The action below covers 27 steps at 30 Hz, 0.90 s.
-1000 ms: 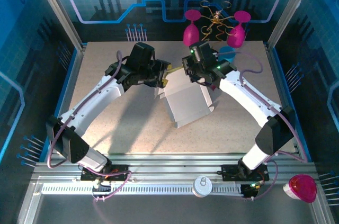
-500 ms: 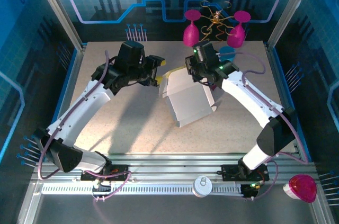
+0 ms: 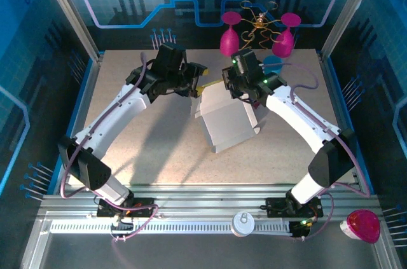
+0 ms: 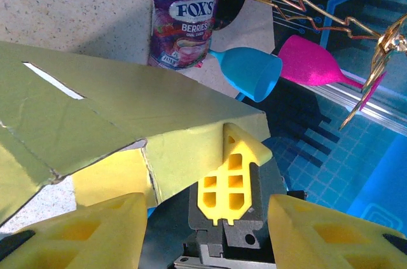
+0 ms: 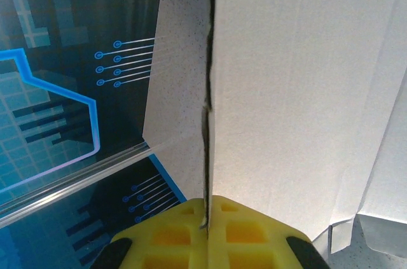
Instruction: Fold the paper box
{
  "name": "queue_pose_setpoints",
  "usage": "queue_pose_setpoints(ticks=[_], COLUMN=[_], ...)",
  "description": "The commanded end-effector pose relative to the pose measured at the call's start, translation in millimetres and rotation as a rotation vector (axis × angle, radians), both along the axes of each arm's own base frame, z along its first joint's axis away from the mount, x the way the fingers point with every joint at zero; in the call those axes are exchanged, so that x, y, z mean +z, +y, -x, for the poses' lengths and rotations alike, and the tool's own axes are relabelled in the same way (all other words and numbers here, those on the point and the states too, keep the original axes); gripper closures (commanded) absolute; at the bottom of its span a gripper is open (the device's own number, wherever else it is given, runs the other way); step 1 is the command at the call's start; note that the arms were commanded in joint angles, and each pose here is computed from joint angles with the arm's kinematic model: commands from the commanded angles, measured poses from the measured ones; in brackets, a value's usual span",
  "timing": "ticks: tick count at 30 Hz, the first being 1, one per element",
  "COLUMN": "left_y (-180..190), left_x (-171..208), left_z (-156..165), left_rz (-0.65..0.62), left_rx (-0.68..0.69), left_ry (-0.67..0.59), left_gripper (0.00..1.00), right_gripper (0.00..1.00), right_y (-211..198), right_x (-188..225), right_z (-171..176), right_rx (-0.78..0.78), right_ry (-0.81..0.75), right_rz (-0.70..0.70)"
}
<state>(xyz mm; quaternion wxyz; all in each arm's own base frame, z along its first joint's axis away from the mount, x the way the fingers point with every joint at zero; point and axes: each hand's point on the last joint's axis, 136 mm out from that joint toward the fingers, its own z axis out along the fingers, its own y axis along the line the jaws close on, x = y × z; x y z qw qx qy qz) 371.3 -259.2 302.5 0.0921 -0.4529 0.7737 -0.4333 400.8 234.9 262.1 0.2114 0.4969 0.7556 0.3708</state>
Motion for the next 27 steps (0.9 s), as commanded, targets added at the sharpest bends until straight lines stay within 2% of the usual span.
queue_pose_setpoints(ticks=[1, 9, 20, 27], left_y=[-7.6, -3.9, -3.1, 1.9], left_x=[4.8, -1.9, -13.4, -15.4], left_z=[7.2, 15.2, 5.0, 4.1], left_rz=[0.000, -0.036, -0.032, -0.042], left_rx=[-0.047, -0.053, -0.025, -0.015], left_ry=[-0.002, 0.024, 0.021, 0.006], left_gripper=[0.47, 0.48, 0.60, 0.78], right_gripper=[1.00, 1.00, 1.00, 1.00], right_y=[-0.3, -0.8, 4.4, 2.1], right_x=[13.2, 14.0, 13.1, 13.0], right_z=[1.7, -1.3, 3.8, 6.4], right_rx=[-0.010, -0.014, -0.003, -0.008], right_ry=[-0.028, -0.033, -0.024, -0.025], right_rz=[-0.037, -0.042, -0.061, -0.064])
